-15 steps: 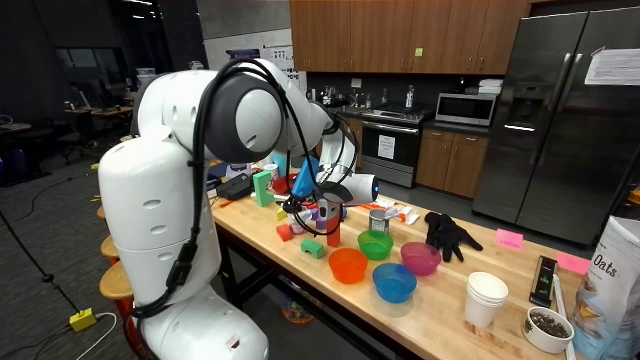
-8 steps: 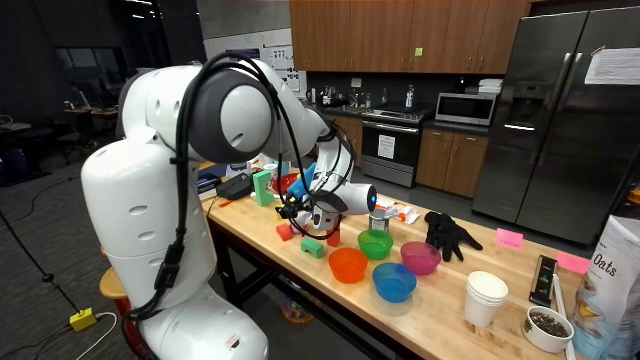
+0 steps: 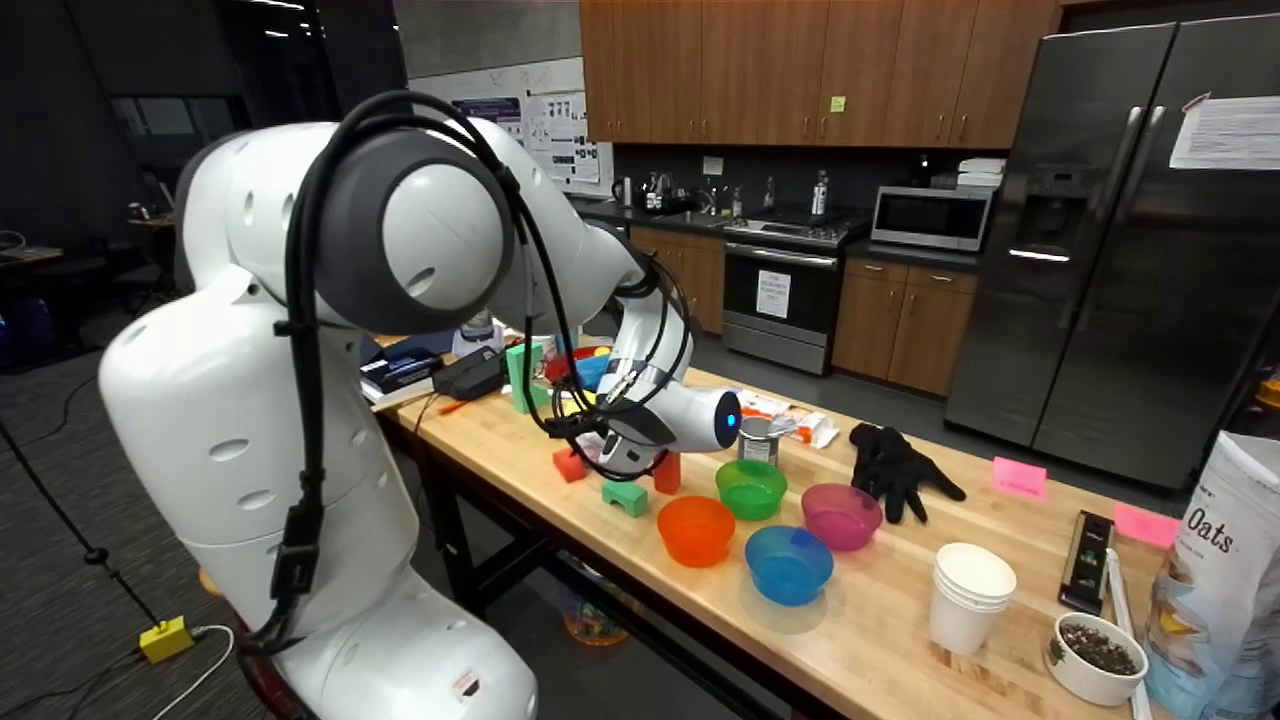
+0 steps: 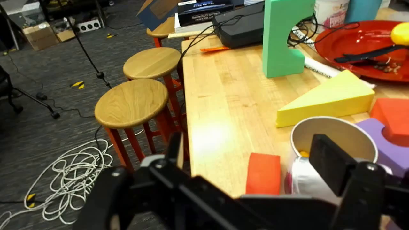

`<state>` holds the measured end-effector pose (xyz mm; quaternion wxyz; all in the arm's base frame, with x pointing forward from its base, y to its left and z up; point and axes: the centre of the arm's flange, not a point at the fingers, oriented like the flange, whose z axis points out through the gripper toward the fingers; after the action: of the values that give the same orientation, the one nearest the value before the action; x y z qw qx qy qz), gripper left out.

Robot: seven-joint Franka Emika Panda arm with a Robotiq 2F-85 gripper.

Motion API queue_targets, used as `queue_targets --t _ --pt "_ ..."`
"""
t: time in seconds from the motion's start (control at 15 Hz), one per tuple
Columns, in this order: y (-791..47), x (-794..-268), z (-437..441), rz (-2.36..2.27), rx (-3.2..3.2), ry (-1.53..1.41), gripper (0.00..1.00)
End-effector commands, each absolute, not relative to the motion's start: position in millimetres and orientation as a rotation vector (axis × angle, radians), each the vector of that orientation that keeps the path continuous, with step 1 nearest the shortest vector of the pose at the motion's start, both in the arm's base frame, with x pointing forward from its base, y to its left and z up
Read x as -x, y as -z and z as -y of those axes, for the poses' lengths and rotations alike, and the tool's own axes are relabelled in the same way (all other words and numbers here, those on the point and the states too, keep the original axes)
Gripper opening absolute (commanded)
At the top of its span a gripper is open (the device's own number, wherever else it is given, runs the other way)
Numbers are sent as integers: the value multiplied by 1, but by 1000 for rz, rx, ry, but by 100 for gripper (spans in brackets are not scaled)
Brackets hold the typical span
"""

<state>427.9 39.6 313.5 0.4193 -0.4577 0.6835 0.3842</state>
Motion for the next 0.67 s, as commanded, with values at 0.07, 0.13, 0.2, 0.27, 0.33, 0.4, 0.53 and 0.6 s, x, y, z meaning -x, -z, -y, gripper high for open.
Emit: queue_targets --t 0.07,0.13,0.2,0.27,0.33,0.4,0.53,0.6 --pt "-326 -385 -56 -1896 892 -1035 100" --pt "-325 -380 -59 -1929 834 -1063 100" --pt "-324 -375 -62 -1953 776 -1102 100" --pt "-323 -370 -64 -1968 716 -1148 100" --pt "-322 -366 -67 -1978 659 -1198 100" --pt "-321 -364 -70 -1993 604 -1240 100" --pt "-321 -361 -73 -2031 477 -1293 100" --pt "-322 -362 -74 -2048 409 -1315 100"
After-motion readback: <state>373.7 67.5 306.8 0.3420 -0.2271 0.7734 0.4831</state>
